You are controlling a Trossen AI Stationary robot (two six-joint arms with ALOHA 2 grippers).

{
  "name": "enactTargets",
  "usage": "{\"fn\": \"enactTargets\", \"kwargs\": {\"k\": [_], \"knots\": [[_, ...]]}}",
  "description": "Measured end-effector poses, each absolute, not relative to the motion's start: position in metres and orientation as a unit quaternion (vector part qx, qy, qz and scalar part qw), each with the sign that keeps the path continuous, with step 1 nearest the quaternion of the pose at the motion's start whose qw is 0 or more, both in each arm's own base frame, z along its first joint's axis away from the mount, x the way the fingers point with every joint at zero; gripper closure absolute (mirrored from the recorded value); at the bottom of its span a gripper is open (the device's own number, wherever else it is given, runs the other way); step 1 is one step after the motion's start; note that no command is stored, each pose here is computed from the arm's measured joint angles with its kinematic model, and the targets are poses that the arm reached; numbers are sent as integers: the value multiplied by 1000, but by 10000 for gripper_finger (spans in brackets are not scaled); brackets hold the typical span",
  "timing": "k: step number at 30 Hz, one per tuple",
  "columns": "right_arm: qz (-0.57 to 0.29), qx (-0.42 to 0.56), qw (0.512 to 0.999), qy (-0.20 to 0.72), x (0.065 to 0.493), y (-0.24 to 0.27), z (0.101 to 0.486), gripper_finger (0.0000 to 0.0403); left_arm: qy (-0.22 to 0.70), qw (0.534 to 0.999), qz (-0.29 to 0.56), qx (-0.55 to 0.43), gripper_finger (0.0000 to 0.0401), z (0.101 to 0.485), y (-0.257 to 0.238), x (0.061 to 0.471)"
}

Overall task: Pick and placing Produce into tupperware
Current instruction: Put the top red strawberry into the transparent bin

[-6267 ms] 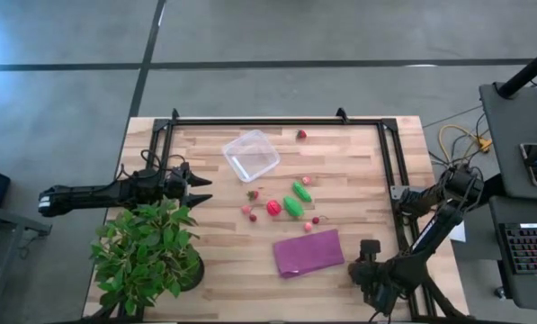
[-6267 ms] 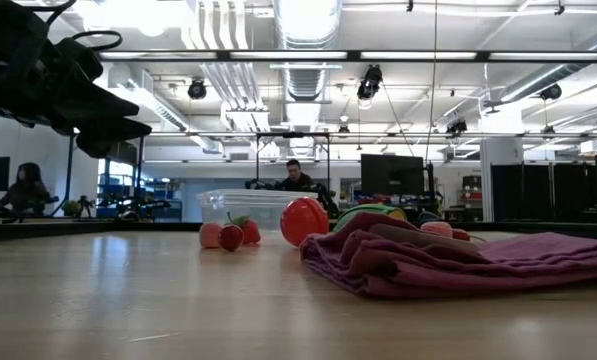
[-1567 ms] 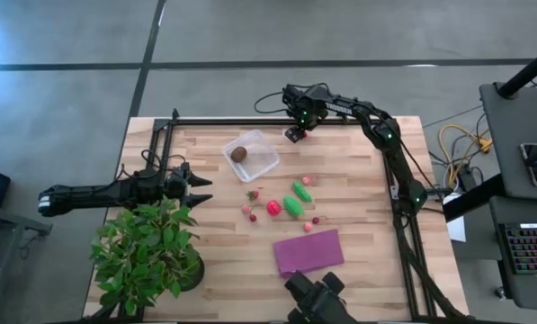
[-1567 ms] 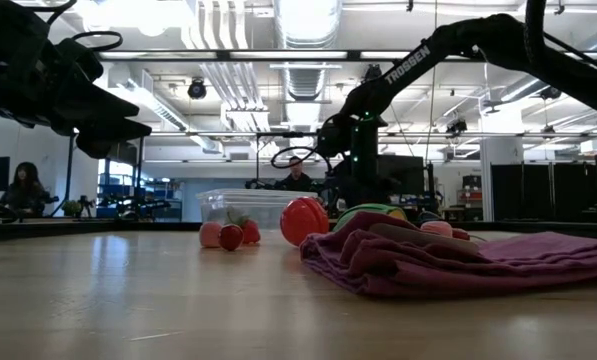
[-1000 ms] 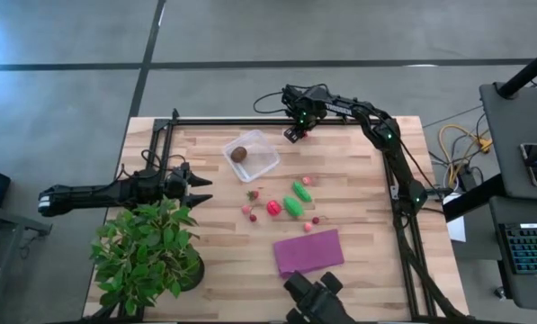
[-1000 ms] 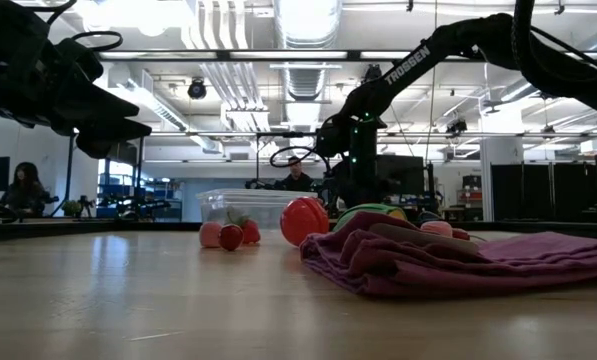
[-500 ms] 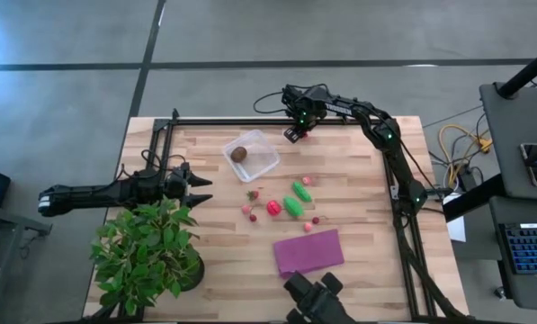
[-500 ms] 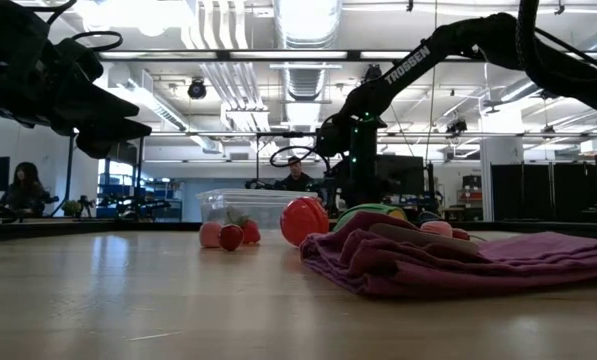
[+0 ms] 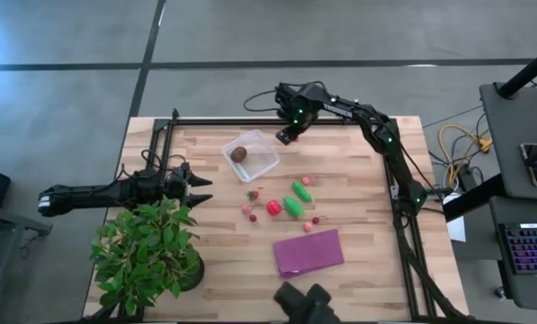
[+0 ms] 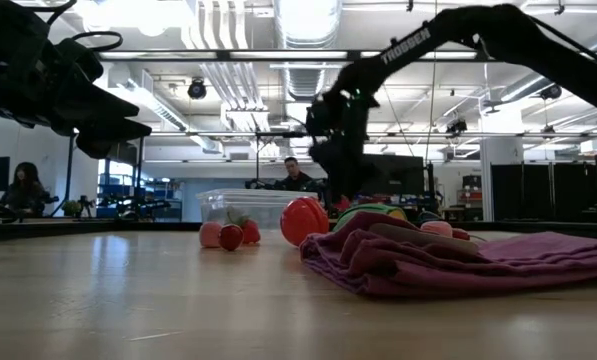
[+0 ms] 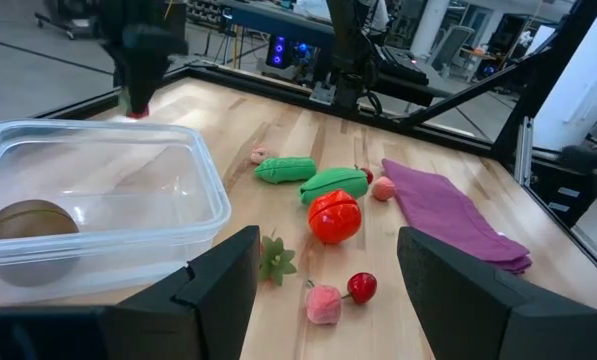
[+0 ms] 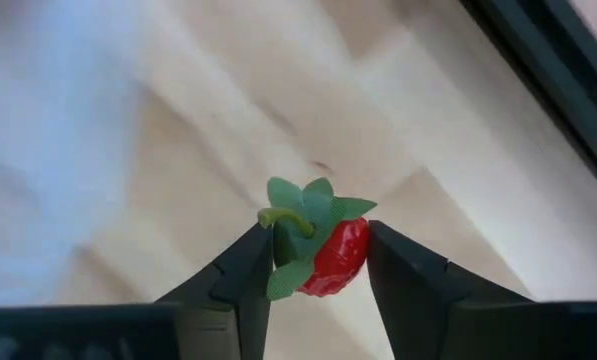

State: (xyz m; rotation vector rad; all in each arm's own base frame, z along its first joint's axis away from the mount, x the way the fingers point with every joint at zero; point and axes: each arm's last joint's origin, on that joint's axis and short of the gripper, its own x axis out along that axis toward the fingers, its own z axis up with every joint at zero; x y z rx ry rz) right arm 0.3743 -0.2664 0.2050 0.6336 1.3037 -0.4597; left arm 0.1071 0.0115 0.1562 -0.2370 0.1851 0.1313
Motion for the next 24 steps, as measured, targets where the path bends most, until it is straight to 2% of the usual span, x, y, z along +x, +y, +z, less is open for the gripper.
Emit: {"fn": "enactTargets", "kwargs": {"k": [6,10,18,24], "knots": [[-181,251,772,555,401,-234,260,260,92,987,65,-118,177,156,11,107],[-134,243,805,525,421,-210,276,260,93,987,65,-118,177,156,11,107],[-92,272,801,525,458,-191,237,254,93,987,65,-118,177,156,11,107],[-67,244,809,531,468,-179,226,215,93,986,65,-118,177,156,11,107]]}}
